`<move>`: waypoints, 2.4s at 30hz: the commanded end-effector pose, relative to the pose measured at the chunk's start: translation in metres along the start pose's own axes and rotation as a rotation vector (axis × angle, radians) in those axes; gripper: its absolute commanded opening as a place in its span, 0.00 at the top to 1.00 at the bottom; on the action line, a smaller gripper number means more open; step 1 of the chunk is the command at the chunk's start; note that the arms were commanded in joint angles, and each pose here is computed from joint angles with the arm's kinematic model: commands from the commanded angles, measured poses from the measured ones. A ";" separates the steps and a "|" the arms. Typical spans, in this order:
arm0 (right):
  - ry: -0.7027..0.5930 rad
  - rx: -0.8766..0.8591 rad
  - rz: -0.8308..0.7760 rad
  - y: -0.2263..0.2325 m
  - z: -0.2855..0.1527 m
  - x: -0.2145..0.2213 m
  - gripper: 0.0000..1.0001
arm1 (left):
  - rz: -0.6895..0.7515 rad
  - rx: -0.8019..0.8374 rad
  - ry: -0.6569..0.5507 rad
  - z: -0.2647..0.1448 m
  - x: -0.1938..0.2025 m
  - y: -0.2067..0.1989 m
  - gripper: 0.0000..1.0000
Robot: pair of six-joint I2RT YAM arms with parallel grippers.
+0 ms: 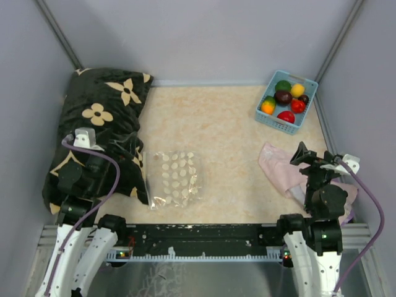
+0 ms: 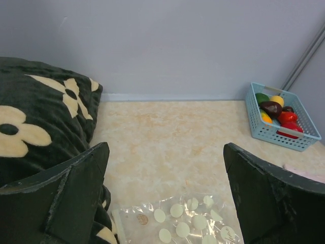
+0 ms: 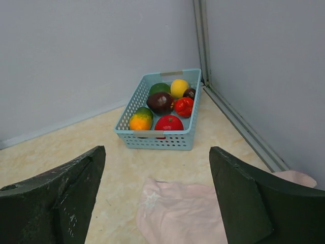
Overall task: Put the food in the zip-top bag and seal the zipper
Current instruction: Move the zipper food storage bag to the center of the board.
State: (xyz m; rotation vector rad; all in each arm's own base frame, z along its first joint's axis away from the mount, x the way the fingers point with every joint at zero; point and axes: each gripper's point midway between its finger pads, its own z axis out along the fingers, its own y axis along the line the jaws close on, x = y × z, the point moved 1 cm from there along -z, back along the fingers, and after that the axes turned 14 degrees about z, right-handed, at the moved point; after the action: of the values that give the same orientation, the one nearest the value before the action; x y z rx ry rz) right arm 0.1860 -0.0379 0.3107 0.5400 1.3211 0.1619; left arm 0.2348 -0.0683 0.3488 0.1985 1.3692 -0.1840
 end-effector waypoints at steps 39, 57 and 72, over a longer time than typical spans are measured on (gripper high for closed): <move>1.052 -0.619 0.204 0.170 -0.054 0.281 0.13 | -0.549 0.154 0.640 -0.011 0.186 -0.068 0.00; 1.217 -0.613 0.124 0.212 -0.065 0.359 0.33 | -0.585 0.231 0.643 -0.011 0.185 -0.080 0.02; 1.139 -0.454 -0.045 0.168 -0.031 0.361 1.00 | -0.611 0.287 0.684 -0.013 0.196 -0.090 0.05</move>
State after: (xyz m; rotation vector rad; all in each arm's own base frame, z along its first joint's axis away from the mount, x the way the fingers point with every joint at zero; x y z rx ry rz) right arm 0.2533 0.2791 0.0460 -0.0500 2.3874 0.8765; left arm 0.2373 -0.1512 0.1466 0.0503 2.0872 -0.8534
